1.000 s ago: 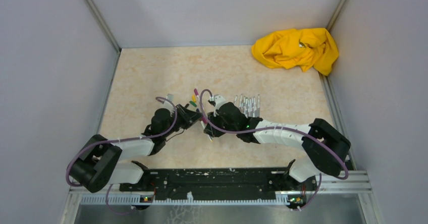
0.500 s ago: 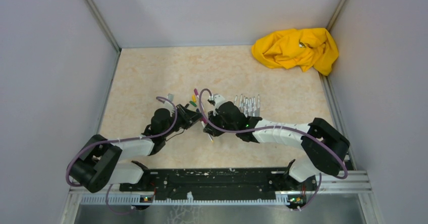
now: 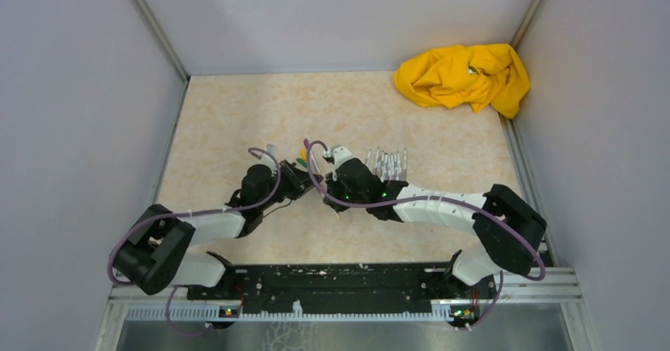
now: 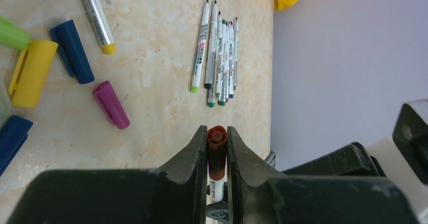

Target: Open the pen caps

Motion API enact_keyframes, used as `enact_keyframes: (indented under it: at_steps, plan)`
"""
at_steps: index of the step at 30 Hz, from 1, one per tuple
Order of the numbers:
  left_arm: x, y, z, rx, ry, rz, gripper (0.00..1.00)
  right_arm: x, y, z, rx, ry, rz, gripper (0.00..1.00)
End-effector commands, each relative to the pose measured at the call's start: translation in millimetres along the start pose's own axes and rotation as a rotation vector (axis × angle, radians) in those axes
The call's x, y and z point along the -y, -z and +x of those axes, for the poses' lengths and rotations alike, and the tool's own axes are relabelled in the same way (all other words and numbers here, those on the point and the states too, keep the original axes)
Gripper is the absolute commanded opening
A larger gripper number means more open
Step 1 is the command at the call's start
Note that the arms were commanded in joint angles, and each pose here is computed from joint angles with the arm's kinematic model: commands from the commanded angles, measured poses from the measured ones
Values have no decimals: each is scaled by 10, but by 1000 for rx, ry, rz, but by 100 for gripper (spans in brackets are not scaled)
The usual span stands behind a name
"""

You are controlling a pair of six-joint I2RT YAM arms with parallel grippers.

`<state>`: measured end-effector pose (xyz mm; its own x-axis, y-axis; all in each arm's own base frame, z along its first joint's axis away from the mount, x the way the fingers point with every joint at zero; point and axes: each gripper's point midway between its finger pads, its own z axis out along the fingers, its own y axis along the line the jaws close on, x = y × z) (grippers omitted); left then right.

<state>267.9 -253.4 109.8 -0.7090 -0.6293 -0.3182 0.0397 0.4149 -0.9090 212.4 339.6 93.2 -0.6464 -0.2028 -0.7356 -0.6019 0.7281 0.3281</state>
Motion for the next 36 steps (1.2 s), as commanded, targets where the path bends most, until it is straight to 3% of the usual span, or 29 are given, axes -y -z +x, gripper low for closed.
enact_keyframes:
  at_steps: [1,15,24,30,36]
  plan:
    - [-6,-96,-99,30,11,-59,0,308,56,-165,24,90,212,0]
    - [-213,-134,-524,224,18,-284,0,530,-25,130,-59,255,503,0]
    - [-239,-19,-794,346,-31,-354,0,575,72,218,-59,244,530,0]
    - [-189,-9,-919,371,-45,-362,0,610,217,259,-46,233,539,0]
    - [-150,-32,-902,350,38,-309,0,703,221,368,-63,236,571,0]
